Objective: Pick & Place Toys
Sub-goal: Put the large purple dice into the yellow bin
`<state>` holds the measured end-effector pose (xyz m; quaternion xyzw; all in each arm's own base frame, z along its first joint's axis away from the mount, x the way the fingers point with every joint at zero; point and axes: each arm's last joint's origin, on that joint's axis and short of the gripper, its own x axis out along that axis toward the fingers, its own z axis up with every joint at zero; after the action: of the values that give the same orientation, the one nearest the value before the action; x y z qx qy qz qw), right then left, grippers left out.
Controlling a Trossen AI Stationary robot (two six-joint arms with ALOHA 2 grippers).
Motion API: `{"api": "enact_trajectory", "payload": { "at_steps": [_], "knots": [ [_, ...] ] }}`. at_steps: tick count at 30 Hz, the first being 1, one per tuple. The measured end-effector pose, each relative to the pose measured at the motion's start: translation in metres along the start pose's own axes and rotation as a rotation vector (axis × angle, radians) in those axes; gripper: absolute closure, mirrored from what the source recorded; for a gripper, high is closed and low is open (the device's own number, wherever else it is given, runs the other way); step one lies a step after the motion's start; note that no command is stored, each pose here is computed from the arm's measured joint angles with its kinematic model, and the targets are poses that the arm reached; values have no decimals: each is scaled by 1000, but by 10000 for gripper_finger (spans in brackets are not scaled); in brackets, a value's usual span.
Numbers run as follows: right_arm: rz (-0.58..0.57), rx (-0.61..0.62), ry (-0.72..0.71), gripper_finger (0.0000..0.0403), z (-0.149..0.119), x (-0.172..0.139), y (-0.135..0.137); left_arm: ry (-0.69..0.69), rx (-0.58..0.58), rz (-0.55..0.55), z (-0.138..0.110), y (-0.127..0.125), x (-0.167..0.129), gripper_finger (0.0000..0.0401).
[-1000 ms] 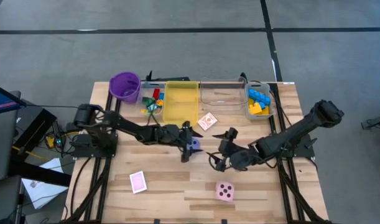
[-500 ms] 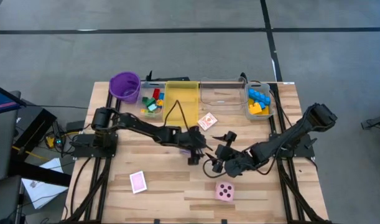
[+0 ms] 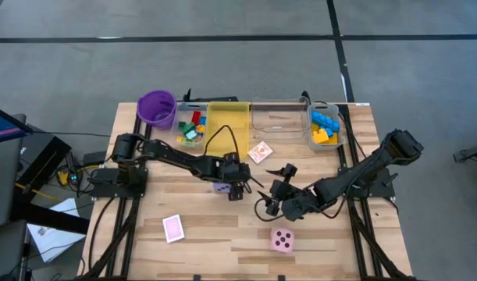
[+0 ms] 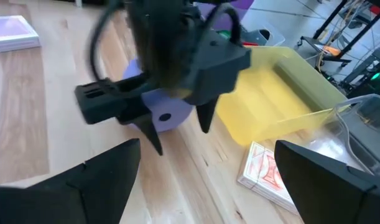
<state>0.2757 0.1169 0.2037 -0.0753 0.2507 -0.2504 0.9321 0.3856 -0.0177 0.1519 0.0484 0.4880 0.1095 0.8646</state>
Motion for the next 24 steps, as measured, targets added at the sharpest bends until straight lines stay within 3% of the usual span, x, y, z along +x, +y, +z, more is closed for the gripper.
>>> {"api": "enact_trajectory", "payload": {
  "at_steps": [6, 13, 16, 20, 24],
  "knots": [
    [40, 17, -11, 39, 6, 7, -3, -22, 8, -12, 3, 4, -19, 100],
    [78, -68, -155, 39, 28, 13, -4, -131, -17, -17, 15, 20, -79, 100],
    [150, -64, -168, 39, 32, 22, -8, -138, -23, -12, 12, 28, -107, 100],
    [313, -131, -125, 39, 19, 51, 0, -144, -48, -4, 6, 37, -136, 100],
    [392, -160, -127, 39, -1, 87, 14, -161, -77, 20, 0, 46, -162, 100]
  ]
}}
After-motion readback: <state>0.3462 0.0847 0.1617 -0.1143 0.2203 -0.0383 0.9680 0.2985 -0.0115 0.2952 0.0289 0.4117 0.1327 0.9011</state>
